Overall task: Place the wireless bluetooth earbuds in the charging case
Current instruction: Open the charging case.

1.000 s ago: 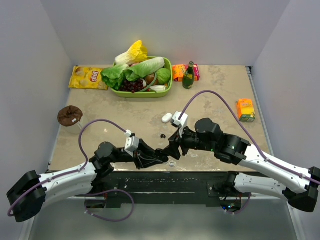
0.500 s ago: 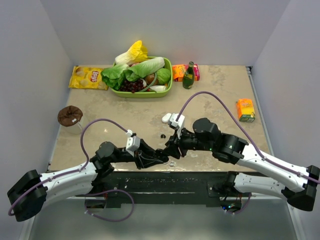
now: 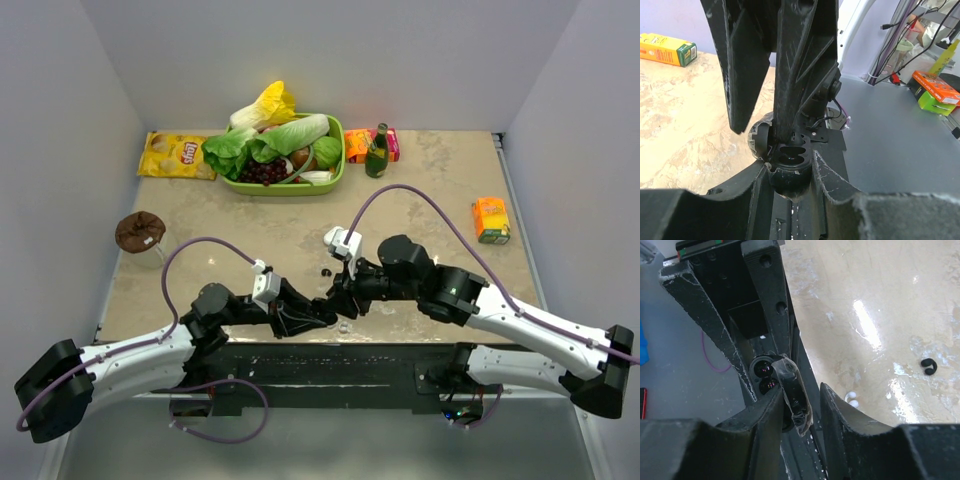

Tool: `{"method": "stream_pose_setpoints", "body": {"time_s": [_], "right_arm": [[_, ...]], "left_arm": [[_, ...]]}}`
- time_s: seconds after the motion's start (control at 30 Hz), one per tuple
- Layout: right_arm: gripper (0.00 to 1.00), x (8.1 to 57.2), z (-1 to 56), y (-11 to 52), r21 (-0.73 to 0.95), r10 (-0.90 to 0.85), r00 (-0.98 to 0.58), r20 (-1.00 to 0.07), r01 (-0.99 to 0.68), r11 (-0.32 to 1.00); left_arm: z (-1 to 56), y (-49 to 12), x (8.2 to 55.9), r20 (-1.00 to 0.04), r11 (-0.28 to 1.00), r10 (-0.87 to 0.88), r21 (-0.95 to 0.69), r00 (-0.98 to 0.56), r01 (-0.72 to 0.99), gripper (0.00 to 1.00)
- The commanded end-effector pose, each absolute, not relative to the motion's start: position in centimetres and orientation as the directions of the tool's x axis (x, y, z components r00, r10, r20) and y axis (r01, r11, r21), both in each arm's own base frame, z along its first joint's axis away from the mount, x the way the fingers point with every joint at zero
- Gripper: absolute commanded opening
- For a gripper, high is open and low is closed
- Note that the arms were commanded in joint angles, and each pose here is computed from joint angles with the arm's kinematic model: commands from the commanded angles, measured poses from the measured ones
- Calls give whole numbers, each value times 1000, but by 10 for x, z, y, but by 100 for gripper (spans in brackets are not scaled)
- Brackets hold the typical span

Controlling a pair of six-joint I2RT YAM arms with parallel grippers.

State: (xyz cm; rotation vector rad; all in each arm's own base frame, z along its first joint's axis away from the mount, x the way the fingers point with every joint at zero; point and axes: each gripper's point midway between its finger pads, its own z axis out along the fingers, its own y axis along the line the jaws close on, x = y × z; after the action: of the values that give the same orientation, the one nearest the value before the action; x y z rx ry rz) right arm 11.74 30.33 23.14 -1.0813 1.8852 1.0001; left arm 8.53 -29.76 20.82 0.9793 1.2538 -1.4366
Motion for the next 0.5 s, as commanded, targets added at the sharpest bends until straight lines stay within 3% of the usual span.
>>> {"method": "stream_pose_setpoints", "body": {"time_s": [0.0, 0.3, 0.33, 0.47], "right_arm": [[35, 118, 229, 309, 256, -339, -360, -869, -914, 314], [11, 117, 237, 307, 245, -331, -345, -878, -919, 308], [4, 117, 236, 306, 243, -337, -343, -877, -921, 305], [0, 115, 242, 306, 232, -342, -326, -881, -929, 287]], "left_arm": [[241, -299, 81, -962, -51, -239, -120, -129, 991, 0], [238, -301, 83, -964, -48, -229, -129, -137, 990, 0], [236, -301, 83, -964, -47, -225, -133, -140, 990, 0], [231, -303, 85, -966, -41, -210, -143, -149, 989, 19]]}}
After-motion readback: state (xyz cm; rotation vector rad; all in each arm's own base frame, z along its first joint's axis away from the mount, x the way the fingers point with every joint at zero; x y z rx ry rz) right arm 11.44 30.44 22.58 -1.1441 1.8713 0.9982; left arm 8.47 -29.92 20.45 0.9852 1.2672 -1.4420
